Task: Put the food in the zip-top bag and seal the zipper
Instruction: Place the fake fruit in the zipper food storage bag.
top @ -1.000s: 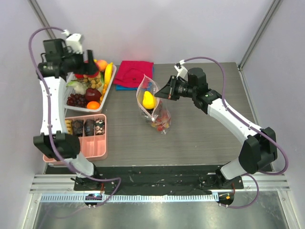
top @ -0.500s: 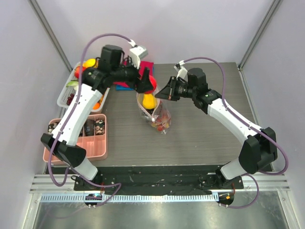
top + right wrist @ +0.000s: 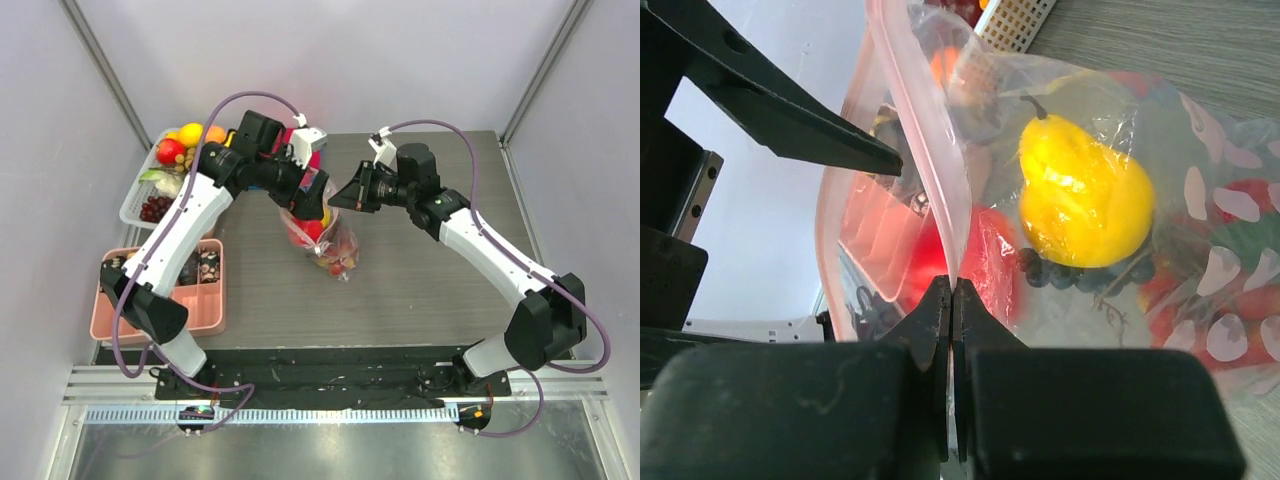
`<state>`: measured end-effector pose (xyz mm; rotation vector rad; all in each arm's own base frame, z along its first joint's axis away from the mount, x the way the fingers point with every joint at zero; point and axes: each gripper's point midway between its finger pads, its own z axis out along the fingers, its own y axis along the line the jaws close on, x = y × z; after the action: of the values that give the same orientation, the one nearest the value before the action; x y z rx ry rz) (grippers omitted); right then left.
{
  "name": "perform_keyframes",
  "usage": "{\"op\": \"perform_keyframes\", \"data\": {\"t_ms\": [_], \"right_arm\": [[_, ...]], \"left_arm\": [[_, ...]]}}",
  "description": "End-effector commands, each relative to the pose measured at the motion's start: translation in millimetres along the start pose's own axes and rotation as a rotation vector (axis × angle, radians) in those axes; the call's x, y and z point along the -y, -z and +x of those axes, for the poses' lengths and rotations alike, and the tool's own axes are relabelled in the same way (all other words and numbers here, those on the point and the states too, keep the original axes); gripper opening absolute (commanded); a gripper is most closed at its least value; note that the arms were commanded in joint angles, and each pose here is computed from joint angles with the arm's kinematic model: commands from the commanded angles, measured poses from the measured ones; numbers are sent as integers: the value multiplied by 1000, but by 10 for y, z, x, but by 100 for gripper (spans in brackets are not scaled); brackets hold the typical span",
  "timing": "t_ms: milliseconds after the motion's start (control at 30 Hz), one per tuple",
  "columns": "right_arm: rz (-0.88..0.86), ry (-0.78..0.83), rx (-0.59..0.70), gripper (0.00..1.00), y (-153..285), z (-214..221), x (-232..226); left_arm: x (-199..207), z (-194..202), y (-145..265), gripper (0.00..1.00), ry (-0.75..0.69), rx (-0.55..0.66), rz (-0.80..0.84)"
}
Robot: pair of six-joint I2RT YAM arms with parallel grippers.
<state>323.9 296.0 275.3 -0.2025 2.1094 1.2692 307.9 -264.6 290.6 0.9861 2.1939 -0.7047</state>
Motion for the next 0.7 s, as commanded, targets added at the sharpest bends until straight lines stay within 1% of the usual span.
{"op": "perform_keyframes", "data": {"t_ms": [0,33,100,133,200,233,267,300,333,367,400,433,500,600,667], "right_arm": [[-77,88,83,1,142,-250,-343],[-78,90,83,1,144,-247,-353],[-82,94,85,1,152,-256,-369],[-83,97,91,1,166,-270,-385],[-82,104,91,1,171,-277,-390],[-83,108,92,1,174,-283,-397],[-84,112,94,1,184,-287,-407],[-84,116,95,1,186,-291,-410],[-83,118,94,1,186,-289,-407],[-83,117,91,1,180,-281,-399],[-83,118,91,1,182,-283,-396],[-81,121,89,1,169,-276,-384],[-75,119,84,1,155,-257,-354],[-72,115,78,1,135,-242,-328],[-71,113,76,1,129,-240,-316]], "left_arm": [[137,-134,262,100,-40,41,13],[138,-178,316,100,-36,61,5],[94,-378,538,100,-28,157,-13],[-41,-432,649,100,19,195,-44],[-171,-487,865,100,56,260,-74],[-444,-506,1032,100,116,312,-134],[-546,-499,1188,100,130,351,-169],[-696,-444,1251,100,156,364,-201],[-866,-321,1262,100,190,351,-234],[-1127,-178,1386,99,229,346,-301],[-1252,-84,1433,99,238,335,-332],[-1503,134,1515,99,308,318,-383],[-1744,344,1558,100,372,296,-433],[-2229,766,1658,100,500,272,-506],[-2429,953,1635,100,532,245,-535]]}}
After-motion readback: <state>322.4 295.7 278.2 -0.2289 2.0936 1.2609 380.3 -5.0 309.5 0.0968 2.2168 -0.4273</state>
